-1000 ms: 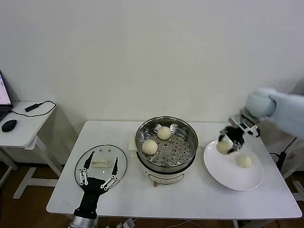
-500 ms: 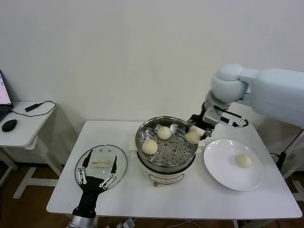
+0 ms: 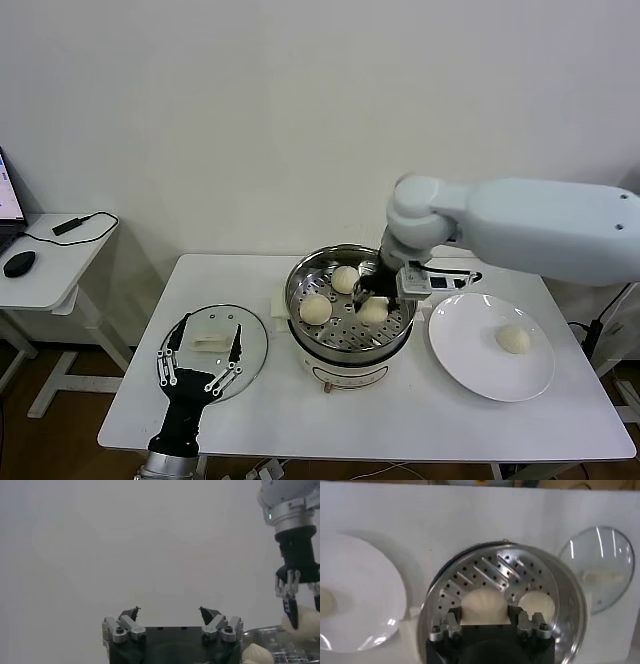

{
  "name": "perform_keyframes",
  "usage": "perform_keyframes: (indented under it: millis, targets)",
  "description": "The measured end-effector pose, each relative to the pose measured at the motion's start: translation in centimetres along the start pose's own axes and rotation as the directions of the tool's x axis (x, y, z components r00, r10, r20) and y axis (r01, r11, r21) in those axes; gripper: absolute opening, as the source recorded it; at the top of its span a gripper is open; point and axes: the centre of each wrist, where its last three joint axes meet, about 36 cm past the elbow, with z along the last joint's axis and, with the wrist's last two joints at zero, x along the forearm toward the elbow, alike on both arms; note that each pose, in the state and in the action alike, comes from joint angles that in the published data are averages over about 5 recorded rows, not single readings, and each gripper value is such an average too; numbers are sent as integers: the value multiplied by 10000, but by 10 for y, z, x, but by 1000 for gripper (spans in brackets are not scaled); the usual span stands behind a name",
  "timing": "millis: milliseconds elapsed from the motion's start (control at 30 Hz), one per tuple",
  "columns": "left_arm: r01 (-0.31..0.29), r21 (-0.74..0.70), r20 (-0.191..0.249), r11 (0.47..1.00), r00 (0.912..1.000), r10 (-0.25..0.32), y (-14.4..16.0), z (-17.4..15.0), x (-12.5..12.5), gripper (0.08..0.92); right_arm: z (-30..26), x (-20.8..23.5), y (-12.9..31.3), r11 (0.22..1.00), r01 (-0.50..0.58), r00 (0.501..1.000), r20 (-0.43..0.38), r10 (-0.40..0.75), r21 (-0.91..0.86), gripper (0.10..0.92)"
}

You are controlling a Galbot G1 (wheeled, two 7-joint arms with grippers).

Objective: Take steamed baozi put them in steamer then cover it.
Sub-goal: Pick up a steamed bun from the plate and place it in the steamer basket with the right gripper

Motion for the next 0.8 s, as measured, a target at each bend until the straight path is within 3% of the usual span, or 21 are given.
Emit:
perform_keyframes:
  millis: [533, 800]
  targets:
    - [101, 45, -13, 9999, 9999, -101, 1, 2, 0, 823, -2, -46, -5, 9953, 50, 9979, 644, -113, 967, 688]
    - [159, 59, -33, 9999, 9999, -159, 2, 3, 0, 823, -2, -50, -6, 9935, -3, 9980, 627, -68, 1139, 817]
